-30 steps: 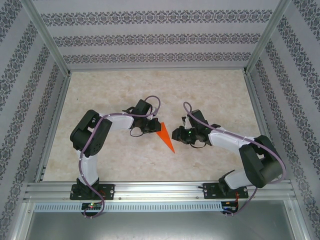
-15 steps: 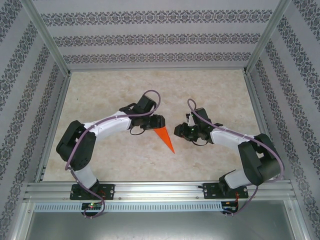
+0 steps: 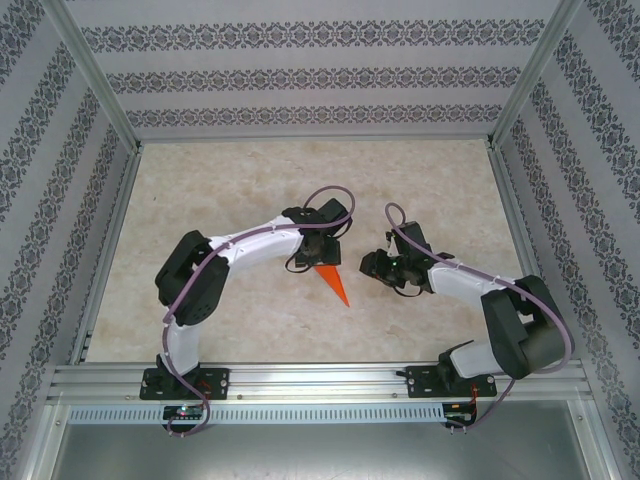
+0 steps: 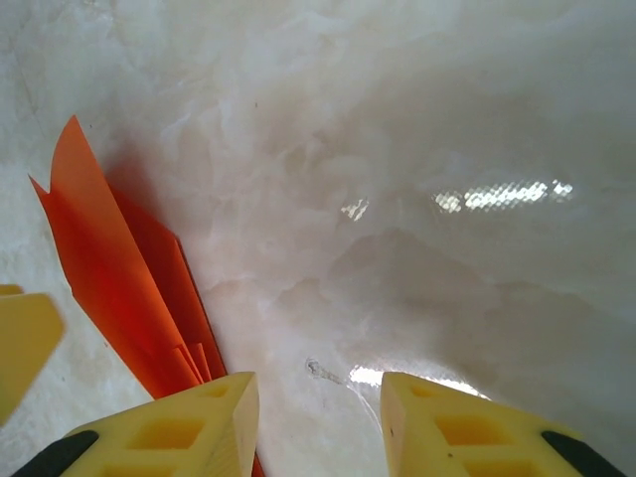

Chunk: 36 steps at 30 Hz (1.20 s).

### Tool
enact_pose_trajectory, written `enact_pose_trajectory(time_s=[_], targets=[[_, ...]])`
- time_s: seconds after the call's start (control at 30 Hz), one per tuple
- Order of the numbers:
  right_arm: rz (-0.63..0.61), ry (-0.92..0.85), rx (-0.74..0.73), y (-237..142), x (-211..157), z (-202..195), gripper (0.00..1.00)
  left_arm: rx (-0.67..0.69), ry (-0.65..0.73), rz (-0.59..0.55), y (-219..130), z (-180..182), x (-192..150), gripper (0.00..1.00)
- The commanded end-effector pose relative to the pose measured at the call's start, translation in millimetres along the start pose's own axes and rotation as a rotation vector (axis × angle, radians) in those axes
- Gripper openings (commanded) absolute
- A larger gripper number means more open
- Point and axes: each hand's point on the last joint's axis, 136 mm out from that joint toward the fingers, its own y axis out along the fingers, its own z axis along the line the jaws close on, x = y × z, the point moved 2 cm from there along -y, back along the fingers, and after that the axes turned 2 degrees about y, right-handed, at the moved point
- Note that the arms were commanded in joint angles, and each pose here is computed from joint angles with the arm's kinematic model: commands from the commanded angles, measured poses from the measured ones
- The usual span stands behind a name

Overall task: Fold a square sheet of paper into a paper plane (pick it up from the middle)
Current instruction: Move a paper plane to the center of the table.

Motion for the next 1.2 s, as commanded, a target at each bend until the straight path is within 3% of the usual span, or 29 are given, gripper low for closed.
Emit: enact_pose_trajectory(time_s=[0.0,0.17,0.2,0.23,0.43,0.77,0.93,1.07,1.17], targets=[[-0.019,-0.009,0.029,-2,4,4,0.38,0.044,-0.025,0.034,2,2,-7,0.64],[-0.002,-0.020,0.058,0,2,9,0.38,0.019,-0.024,0.038,3,-5,-4,0.68],[-0.001,-0.022,0.061,0,2,10,0.38,0.011,-0.024,0.037,3,-7,-4,0.82],[0.005,-0.023,0.065,2,1,10,0.38,-0.006,-0.020,0.035,2,-10,-3,0.85],[0.015,-0.030,0.068,6,0,14,0.38,-0.015,-0.008,0.026,0,-18,1,0.87],[0.012,-0.036,0.067,6,0,17,0.39,0.065,0.002,0.063,13,-2,-9,0.73],[0.014,-0.043,0.069,6,0,20,0.39,0.072,-0.004,0.062,13,3,-13,0.59],[0.022,-0.063,0.090,6,-1,29,0.39,0.059,-0.010,0.047,8,7,-15,0.41],[0.032,-0.102,0.104,8,-5,38,0.39,0.025,-0.017,0.002,0,12,-16,0.37]])
